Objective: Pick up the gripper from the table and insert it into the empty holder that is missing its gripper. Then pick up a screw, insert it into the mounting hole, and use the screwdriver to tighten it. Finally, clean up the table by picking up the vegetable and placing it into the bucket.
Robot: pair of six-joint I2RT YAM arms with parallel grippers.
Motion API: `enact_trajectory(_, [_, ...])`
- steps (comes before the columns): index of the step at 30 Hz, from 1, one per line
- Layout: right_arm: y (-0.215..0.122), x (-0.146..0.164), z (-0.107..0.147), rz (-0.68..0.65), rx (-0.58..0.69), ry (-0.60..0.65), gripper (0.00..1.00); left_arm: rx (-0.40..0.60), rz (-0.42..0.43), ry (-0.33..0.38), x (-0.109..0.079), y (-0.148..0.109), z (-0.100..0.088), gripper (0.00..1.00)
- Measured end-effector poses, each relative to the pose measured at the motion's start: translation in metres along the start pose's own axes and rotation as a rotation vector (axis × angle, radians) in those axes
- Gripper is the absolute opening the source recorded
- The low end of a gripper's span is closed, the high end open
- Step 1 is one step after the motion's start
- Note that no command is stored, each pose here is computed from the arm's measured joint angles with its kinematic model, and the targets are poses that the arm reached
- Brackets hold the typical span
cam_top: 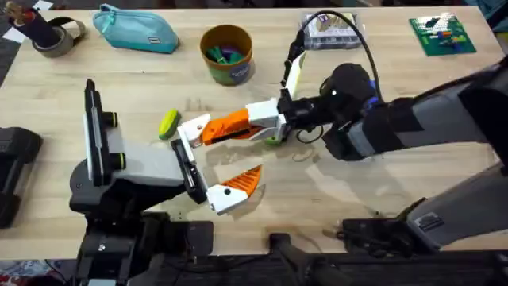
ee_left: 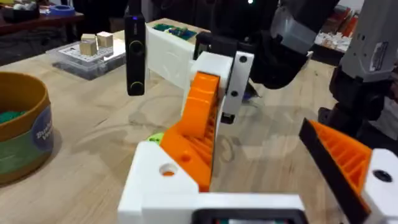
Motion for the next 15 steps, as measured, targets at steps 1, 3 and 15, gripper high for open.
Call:
enact_trajectory(1, [0.001,0.0,-0.0002,0.001,-0.001,-0.003,0.016,0.0,0.0,0.0,0.0,0.0,0.0,0.987])
enact_trajectory(3, [0.0032,0.0002,-0.0002,0.003,-0.003,-0.012,0.017,0.0,0.0,-0.001,0.0,0.0,0.0,0.987])
enact_trajectory(15, [0.008,0.0,-0.0007,0.003,-0.033,-0.032,0.018,0.0,0.0,0.0,0.0,0.0,0.0,0.987])
Point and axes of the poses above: each hand's point on the last joint's axis, 136 mm out from that joint toward the fingers, its own y axis out along the fingers, its own x axis along the line the jaws close on, z = x × y, the point moved 8 cm from there along -y, back along the fingers, and after that the axes turned 2 degrees about y, right-handed, at the moved point
